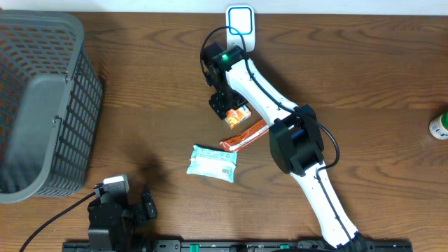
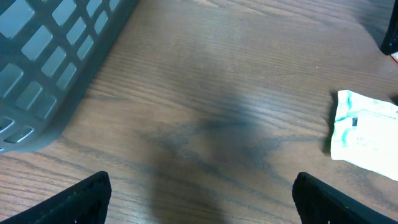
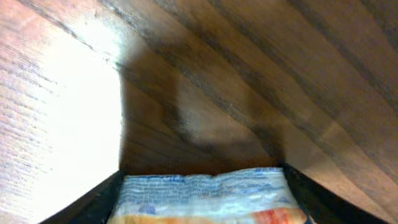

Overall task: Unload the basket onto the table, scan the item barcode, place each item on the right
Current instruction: 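Hold the Kleenex pack up under the scanner with the right gripper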

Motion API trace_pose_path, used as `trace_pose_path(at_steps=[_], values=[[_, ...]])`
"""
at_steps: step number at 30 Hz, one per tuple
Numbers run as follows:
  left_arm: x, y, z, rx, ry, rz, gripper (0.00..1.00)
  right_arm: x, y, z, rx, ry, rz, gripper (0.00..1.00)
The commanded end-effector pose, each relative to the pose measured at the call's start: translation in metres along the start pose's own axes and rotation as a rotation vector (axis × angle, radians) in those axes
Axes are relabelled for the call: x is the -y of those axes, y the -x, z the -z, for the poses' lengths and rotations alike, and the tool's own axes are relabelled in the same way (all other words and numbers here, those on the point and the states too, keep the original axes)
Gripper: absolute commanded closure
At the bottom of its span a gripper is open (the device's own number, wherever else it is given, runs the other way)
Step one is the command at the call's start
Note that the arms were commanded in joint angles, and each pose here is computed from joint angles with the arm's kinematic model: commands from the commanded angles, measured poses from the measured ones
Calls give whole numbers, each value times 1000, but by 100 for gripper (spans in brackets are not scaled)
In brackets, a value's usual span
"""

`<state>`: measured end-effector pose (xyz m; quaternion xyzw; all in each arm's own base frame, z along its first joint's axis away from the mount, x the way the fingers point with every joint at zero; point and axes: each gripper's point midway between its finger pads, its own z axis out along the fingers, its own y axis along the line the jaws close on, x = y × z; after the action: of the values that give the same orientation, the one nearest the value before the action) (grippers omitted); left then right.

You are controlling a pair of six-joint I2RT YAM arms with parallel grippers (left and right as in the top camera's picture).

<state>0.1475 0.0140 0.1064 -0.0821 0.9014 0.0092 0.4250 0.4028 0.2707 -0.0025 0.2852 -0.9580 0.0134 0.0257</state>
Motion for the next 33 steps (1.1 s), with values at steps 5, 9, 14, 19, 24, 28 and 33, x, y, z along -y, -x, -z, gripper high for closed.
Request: trace_pose_path(at_steps=[5,9,14,19,24,28,33], values=[[1,-2,0,-9,-7,10,6,-11,-29,-45,-160,28,-73,30],[1,-2,0,-9,-7,9,6,-14,-27,-39,-159,40,-142,30],[1,-2,0,-9,-7,9,6,-27,-12,-9,-109,141,-231,31],[1,-2,0,-9,-7,10,6,-40,7,36,-32,301,-274,34],[1,-2,0,-9,-7,10,6,-43,1,79,-40,427,-347,38],[1,-2,0,-9,-7,9,6,-52,1,97,-37,546,-333,37],[1,-2,0,-9,-7,9,6,-59,3,108,-48,664,-349,36]])
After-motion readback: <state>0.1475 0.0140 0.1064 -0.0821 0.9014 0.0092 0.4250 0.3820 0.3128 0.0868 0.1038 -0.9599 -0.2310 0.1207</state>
